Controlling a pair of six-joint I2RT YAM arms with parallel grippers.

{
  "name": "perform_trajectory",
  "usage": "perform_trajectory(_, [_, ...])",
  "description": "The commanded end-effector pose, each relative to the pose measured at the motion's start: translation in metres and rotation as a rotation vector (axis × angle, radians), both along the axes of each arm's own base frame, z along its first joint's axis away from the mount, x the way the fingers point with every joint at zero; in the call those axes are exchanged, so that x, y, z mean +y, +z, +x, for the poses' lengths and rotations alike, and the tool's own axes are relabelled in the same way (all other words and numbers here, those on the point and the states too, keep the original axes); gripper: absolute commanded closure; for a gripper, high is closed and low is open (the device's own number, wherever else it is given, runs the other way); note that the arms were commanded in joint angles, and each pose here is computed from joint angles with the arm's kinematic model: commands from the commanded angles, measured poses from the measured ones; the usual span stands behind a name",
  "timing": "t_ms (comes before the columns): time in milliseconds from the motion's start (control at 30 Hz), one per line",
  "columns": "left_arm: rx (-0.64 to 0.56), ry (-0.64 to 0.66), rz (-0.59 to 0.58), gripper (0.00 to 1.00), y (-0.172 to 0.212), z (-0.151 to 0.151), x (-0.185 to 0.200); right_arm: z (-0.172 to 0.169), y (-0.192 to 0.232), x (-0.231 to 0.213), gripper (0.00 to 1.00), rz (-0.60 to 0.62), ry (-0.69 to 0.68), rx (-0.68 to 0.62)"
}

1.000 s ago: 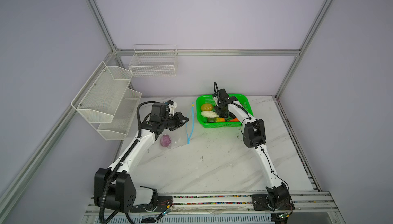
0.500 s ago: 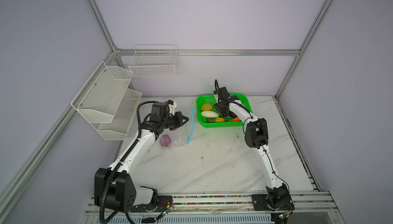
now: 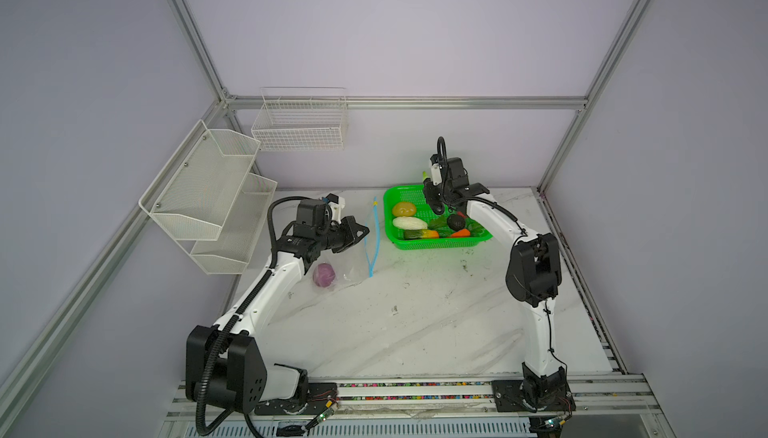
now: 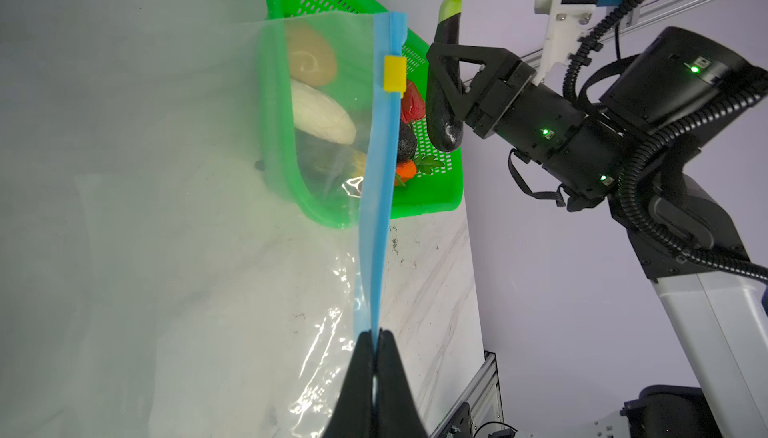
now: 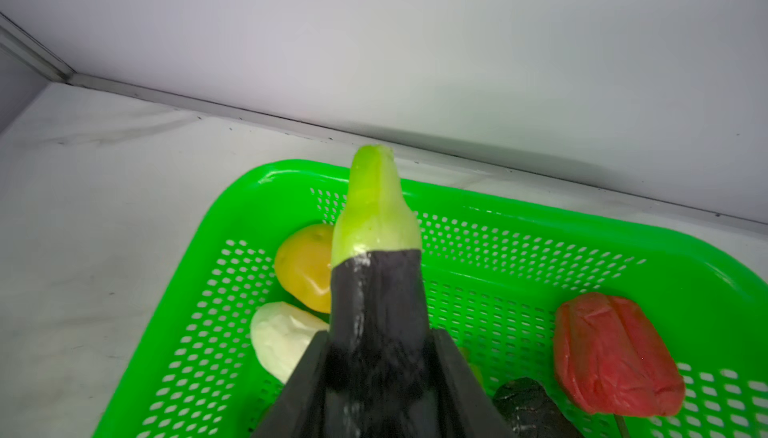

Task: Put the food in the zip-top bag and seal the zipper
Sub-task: 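Close the right gripper on the eggplant and lift it from the basket, then carry the eggplant with the right gripper to the bag mouth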

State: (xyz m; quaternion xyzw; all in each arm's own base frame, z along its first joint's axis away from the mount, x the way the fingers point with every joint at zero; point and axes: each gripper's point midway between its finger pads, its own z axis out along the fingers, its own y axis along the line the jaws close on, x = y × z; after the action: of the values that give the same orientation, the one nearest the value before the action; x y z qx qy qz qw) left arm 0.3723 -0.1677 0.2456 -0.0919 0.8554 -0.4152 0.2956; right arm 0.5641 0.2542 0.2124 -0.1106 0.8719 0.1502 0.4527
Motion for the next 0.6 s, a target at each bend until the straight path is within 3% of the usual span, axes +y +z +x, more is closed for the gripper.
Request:
perform_trajectory(0, [-0.039,0.028,-0.009,1.00,0.010,0.007,0.001,-0.015,0.070,0.024,0.73,0.321,0.043,-0.140])
perform_trajectory(200, [-0.047,0.052,-0.012,1.00,0.014,0.011,0.004,-0.066,0.113,0.050,0.81,0.631,0.148,-0.207])
perform_trajectory(400, [-0.050,0.072,-0.015,1.00,0.017,0.013,0.006,-0.120,0.146,0.080,0.83,0.801,0.173,-0.315])
perform_trajectory(567, [-0.056,0.092,-0.012,1.00,0.019,0.014,0.010,-0.147,0.143,0.097,0.86,0.944,0.186,-0.330])
